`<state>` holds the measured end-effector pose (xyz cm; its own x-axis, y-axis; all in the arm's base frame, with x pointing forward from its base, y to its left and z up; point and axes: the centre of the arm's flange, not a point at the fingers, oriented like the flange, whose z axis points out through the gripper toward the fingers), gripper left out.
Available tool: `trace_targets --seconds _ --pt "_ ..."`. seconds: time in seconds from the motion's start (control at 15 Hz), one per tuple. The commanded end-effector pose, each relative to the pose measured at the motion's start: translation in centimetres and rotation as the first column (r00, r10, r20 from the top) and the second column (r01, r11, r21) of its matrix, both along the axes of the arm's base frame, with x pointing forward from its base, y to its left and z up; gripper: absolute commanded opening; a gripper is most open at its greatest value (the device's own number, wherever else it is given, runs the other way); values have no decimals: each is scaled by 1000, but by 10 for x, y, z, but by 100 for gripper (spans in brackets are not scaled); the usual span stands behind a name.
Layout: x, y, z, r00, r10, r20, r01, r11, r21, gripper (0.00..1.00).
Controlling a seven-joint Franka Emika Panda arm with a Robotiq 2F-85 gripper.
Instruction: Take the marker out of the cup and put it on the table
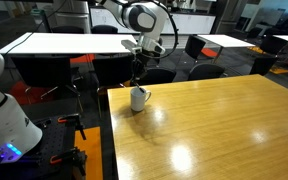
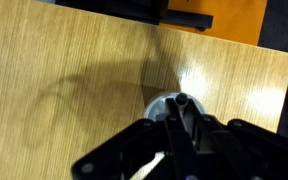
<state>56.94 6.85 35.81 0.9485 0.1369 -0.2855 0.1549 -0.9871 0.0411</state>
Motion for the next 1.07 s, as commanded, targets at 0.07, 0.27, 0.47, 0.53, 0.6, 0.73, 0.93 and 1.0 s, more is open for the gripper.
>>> trace_targets --seconds 0.07,0.27,0.47,0.53,0.6,0.73,0.93,1.0 --pt "-38 -5 34 998 -38 47 39 999 -11 3" --pt "-55 -13 51 994 -65 90 66 998 -6 3" --pt "-67 -27 63 981 -132 144 135 991 -9 3" --pt "-69 -33 65 972 -166 165 170 985 -12 3" --pt "-69 -39 65 964 -193 181 199 980 -13 3" --pt "-69 -53 63 945 -249 215 257 966 -10 3" --pt "-66 -76 57 915 -312 255 322 947 2 3" --pt "-63 -84 53 906 -330 265 340 940 8 3"
